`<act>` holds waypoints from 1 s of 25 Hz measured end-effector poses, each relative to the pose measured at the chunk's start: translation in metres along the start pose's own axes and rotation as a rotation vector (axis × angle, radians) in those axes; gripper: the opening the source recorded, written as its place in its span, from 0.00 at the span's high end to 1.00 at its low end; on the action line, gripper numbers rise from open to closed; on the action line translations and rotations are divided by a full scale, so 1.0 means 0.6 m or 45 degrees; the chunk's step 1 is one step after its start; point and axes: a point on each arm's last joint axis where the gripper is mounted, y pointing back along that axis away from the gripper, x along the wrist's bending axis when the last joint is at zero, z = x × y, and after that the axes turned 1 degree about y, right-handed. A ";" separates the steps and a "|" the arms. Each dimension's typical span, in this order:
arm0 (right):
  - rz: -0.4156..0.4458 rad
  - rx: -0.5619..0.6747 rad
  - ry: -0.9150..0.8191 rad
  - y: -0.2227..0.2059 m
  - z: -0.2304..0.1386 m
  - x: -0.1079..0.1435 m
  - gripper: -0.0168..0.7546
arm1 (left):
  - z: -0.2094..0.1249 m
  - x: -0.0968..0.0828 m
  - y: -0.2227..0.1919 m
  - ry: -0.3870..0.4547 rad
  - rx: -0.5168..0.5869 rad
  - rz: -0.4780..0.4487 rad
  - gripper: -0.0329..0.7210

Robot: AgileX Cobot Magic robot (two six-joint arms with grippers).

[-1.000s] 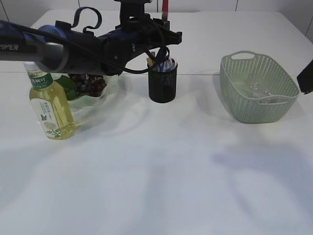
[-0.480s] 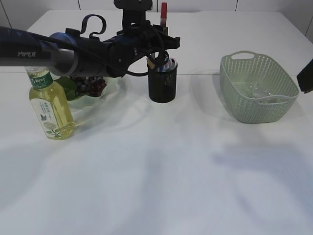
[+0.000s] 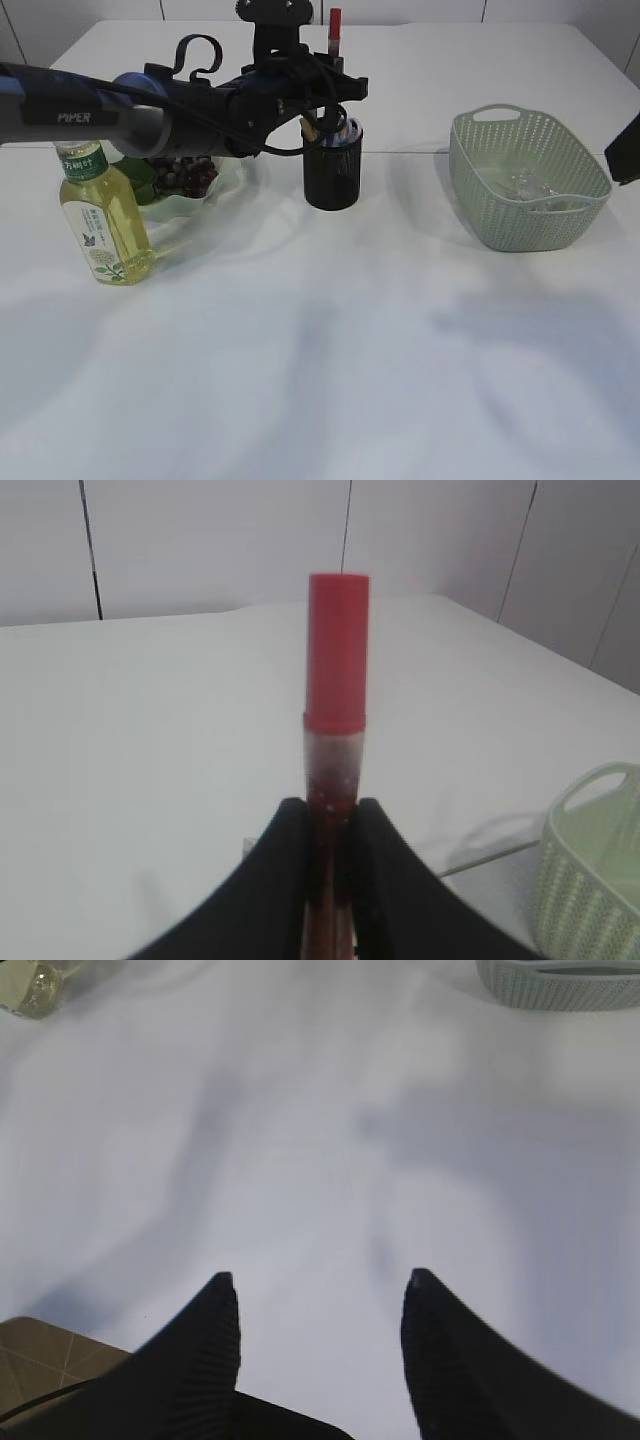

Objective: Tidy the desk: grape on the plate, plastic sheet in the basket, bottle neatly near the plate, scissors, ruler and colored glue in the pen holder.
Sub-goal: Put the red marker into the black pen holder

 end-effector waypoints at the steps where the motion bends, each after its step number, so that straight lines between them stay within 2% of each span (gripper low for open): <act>1: 0.000 0.000 0.000 0.000 0.000 0.000 0.44 | -0.001 0.000 -0.003 0.000 0.000 -0.001 0.83; 11: 0.000 -0.003 0.000 0.000 0.000 0.000 0.44 | -0.013 0.000 -0.008 0.000 0.038 -0.002 0.82; 13: 0.000 -0.003 0.000 0.000 0.000 0.000 0.44 | -0.013 0.000 -0.008 0.000 0.038 -0.002 0.79; 19: 0.000 -0.005 0.000 0.000 0.001 0.000 0.44 | -0.011 0.000 -0.009 0.000 0.034 -0.003 0.58; 25: 0.000 -0.005 0.000 0.000 0.001 0.000 0.44 | 0.005 -0.006 0.002 0.004 0.165 -0.023 0.55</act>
